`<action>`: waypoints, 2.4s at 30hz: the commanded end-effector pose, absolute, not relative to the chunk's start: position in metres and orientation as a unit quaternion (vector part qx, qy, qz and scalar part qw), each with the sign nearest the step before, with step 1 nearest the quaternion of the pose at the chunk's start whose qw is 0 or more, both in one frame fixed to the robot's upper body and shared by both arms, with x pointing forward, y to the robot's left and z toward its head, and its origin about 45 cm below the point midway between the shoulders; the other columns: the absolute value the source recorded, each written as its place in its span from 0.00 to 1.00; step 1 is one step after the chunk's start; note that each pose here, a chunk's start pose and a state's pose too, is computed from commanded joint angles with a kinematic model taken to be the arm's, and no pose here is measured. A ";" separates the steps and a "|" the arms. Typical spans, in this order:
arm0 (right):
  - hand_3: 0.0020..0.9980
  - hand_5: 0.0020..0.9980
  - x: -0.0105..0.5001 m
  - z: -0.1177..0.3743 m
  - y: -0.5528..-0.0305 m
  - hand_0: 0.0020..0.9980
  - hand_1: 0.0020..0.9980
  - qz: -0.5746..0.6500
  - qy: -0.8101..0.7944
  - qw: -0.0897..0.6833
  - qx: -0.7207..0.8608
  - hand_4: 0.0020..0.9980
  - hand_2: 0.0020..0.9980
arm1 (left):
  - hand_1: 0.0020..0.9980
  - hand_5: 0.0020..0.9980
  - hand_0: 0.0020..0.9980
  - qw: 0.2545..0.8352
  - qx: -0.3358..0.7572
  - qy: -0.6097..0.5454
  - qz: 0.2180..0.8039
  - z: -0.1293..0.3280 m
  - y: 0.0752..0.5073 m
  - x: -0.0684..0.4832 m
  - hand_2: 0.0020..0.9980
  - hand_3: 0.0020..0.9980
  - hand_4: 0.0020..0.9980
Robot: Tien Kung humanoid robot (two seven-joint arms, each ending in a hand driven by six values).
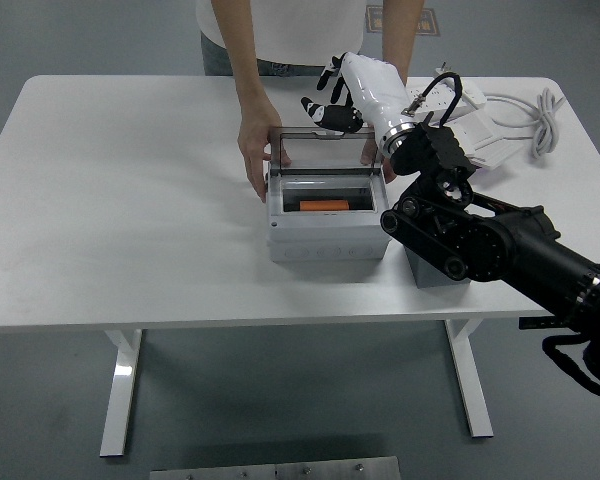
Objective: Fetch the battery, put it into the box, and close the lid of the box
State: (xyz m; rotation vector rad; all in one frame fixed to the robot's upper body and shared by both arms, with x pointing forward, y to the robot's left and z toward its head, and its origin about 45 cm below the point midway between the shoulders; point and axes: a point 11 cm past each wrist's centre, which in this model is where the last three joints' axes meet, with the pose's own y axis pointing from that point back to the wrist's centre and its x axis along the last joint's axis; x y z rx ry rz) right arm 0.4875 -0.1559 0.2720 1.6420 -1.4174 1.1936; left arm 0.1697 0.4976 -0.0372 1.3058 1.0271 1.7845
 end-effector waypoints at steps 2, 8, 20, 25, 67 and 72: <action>0.50 0.40 0.489 0.271 -0.157 0.22 0.31 0.455 -0.541 0.328 0.627 0.72 0.40 | 0.72 0.18 0.57 0.346 0.503 0.394 0.687 -0.036 0.498 0.172 0.67 0.61 0.70; 0.59 0.44 0.493 0.268 -0.161 0.69 0.54 0.450 -0.545 0.330 0.626 0.75 0.54 | 0.72 0.18 0.57 0.347 0.504 0.391 0.687 -0.035 0.499 0.174 0.67 0.61 0.70; 0.62 0.64 0.493 0.254 -0.170 0.82 0.64 0.441 -0.545 0.342 0.625 0.86 0.61 | 0.72 0.18 0.57 0.351 0.506 0.388 0.686 -0.034 0.499 0.176 0.67 0.61 0.70; 0.62 0.64 0.491 0.248 -0.172 0.82 0.64 0.437 -0.543 0.348 0.627 0.86 0.61 | 0.72 0.18 0.57 0.350 0.507 0.390 0.684 -0.035 0.499 0.173 0.67 0.61 0.70; 0.63 0.66 0.450 0.213 -0.175 0.74 0.62 0.460 -0.461 0.391 0.650 0.88 0.62 | 0.72 0.18 0.58 0.305 0.507 0.427 0.684 -0.048 0.502 0.128 0.66 0.61 0.70; 0.64 0.66 0.448 0.214 -0.177 0.71 0.61 0.460 -0.463 0.391 0.649 0.88 0.62 | 0.72 0.18 0.58 0.303 0.507 0.427 0.684 -0.048 0.502 0.127 0.66 0.61 0.70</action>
